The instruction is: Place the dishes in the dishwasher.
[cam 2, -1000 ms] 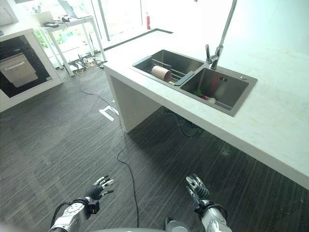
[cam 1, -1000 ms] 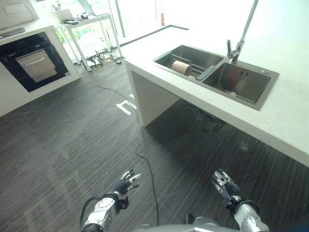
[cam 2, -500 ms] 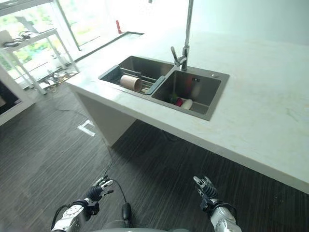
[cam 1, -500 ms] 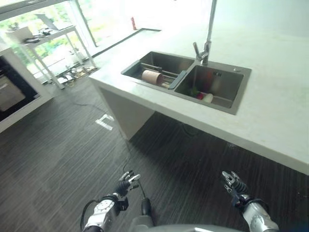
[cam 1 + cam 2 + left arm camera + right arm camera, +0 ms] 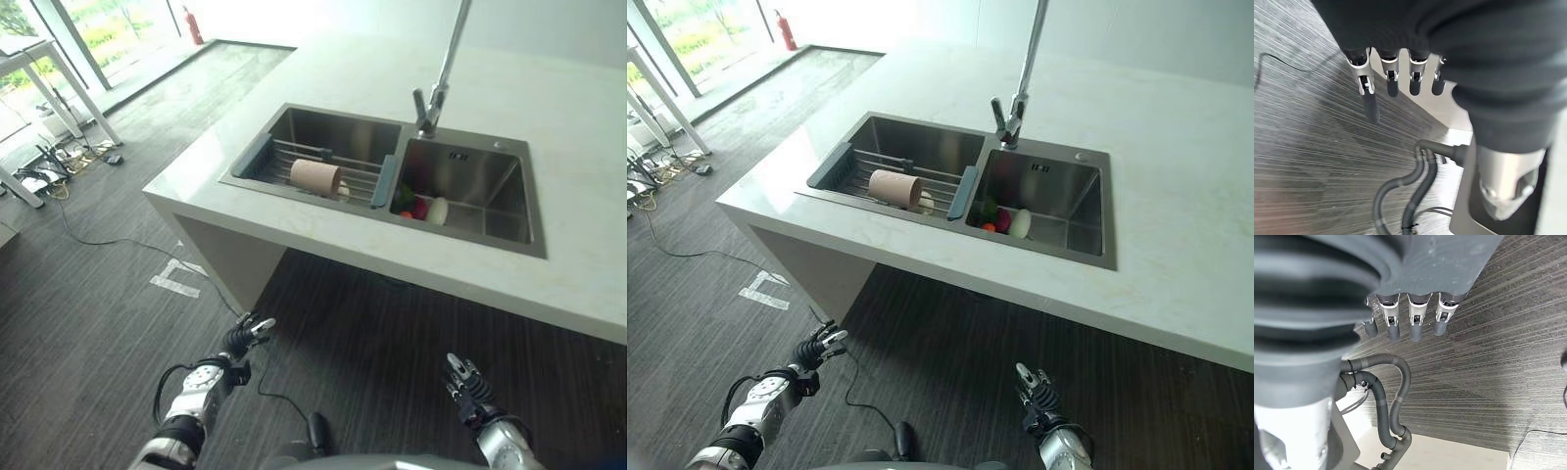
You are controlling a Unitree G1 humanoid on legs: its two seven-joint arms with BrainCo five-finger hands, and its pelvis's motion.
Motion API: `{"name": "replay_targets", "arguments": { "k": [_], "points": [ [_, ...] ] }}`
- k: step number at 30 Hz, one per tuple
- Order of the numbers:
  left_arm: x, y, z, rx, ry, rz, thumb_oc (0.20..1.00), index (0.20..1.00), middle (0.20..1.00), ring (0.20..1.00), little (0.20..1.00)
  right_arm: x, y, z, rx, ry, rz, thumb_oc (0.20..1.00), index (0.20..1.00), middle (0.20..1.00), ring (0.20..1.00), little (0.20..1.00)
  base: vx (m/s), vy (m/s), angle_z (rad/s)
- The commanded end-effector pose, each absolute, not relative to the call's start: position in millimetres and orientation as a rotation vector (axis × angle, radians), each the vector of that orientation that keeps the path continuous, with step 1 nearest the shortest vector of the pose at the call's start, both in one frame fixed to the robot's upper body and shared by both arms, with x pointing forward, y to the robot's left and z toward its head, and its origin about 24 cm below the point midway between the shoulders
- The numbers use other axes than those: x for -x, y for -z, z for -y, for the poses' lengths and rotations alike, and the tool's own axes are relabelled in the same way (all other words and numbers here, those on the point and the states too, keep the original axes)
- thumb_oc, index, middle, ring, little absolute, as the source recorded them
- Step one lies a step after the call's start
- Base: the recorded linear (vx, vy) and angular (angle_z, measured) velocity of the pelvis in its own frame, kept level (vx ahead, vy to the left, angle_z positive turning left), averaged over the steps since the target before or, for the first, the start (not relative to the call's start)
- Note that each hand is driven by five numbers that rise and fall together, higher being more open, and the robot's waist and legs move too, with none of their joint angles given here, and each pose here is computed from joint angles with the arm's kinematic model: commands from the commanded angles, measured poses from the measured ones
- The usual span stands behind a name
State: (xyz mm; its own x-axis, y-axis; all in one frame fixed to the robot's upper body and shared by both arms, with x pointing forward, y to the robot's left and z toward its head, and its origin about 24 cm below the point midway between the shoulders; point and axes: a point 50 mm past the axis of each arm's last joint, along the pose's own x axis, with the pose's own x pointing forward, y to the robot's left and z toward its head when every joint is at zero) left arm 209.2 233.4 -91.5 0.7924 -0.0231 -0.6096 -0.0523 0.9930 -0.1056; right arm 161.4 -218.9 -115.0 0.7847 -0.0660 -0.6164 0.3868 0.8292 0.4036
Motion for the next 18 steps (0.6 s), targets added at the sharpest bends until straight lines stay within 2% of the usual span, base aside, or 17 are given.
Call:
{"name": "replay_targets", "arguments": {
  "k": [1,4,8,14,18],
  "points": [
    [-204,89,-235,0.141,-0.065,-0.612,1.0,1.0,1.0,1.0,1.0,-178,99,237,-0.507,0.262,-0.52,1.0,1.0,1.0,1.0,1.0,0.07,0.043,-0.75],
    [-205,86,-234,0.148,-0.057,-0.595,1.0,1.0,1.0,1.0,1.0,-176,99,239,-0.51,0.258,-0.524,1.0,1.0,1.0,1.0,1.0,0.08,-0.053,-0.75],
    [-202,82,-238,0.168,-0.104,-0.561,1.0,1.0,1.0,1.0,1.0,-194,91,235,-0.506,0.209,-0.497,1.0,1.0,1.0,1.0,1.0,0.01,-0.202,-0.24],
    [-190,97,-228,0.174,-0.091,-0.61,1.0,1.0,1.0,1.0,1.0,-198,87,243,-0.5,0.246,-0.476,1.0,1.0,1.0,1.0,1.0,0.14,-0.215,0.21],
    [-186,101,-230,0.231,-0.113,-0.614,1.0,1.0,1.0,1.0,1.0,-198,85,248,-0.457,0.246,-0.485,1.0,1.0,1.0,1.0,1.0,0.1,-0.066,-0.21]
  ]
}}
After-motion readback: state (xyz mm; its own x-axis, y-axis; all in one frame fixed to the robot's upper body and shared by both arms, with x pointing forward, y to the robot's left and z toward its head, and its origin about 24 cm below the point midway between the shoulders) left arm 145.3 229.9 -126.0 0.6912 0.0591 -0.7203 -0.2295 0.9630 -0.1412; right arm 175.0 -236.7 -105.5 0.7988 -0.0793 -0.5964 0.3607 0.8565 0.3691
